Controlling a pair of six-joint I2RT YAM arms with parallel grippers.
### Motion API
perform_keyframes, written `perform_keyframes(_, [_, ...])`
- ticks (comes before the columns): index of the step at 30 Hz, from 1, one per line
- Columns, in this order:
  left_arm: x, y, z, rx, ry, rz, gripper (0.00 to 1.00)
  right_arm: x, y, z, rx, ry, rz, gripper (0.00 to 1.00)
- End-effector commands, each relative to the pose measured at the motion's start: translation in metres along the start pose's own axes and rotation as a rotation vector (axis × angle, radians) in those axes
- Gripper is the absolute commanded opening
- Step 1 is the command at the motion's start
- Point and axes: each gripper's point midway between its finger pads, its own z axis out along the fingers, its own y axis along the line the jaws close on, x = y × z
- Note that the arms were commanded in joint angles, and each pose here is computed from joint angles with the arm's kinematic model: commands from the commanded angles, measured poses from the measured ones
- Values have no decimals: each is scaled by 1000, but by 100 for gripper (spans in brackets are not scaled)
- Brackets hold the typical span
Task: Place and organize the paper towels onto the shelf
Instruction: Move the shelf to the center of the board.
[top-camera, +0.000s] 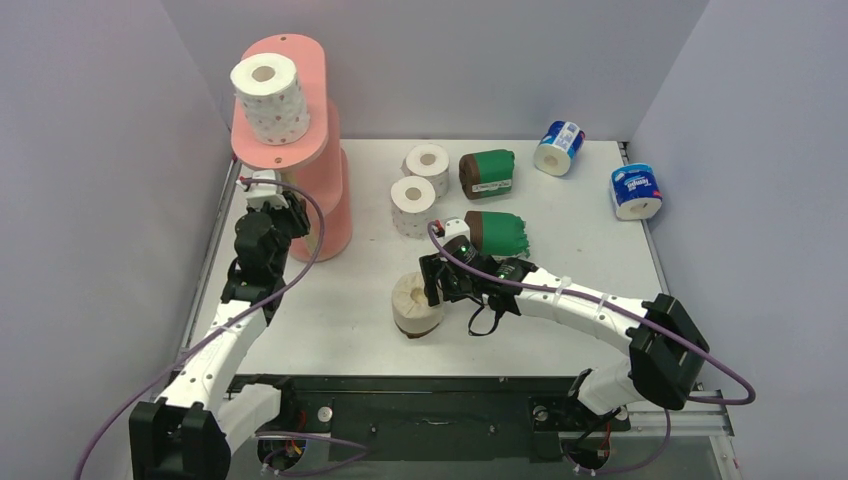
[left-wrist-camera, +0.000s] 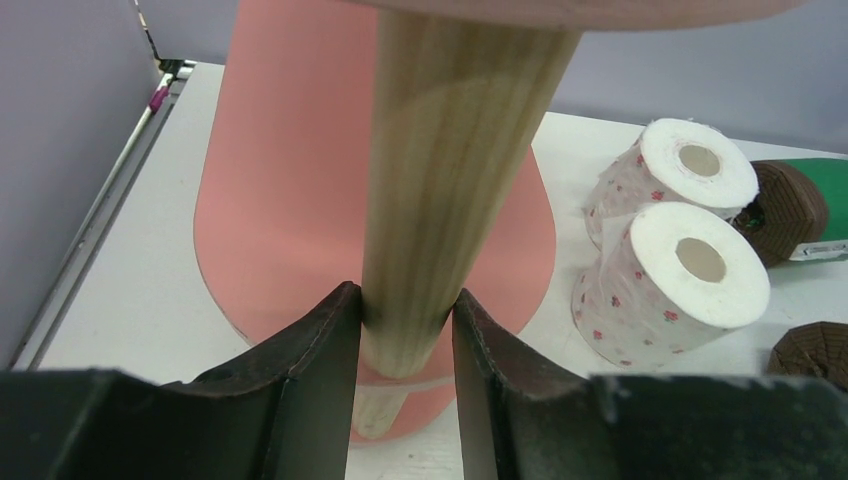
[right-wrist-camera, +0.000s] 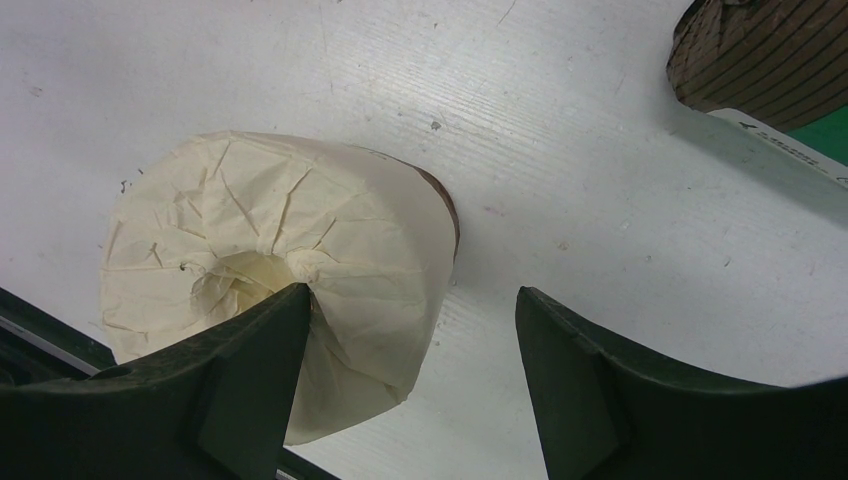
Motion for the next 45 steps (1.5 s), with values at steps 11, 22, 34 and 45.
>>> perform_keyframes(11, [-21, -61, -58, 211, -56, -98, 0, -8, -11, -18, 34, -37, 0, 70])
perform_keyframes(22, [-9, -53, -92, 214, -32, -133, 0, -8, -14, -22, 43, -45, 5, 70])
perform_keyframes(34, [-4, -39, -120, 188, 16, -130, 0, -9, -13, -23, 37, -50, 17, 70])
perform_keyframes(45, [-18, -42, -134, 216, 22, -113, 56, -30, -1, -48, -13, -102, 73, 80])
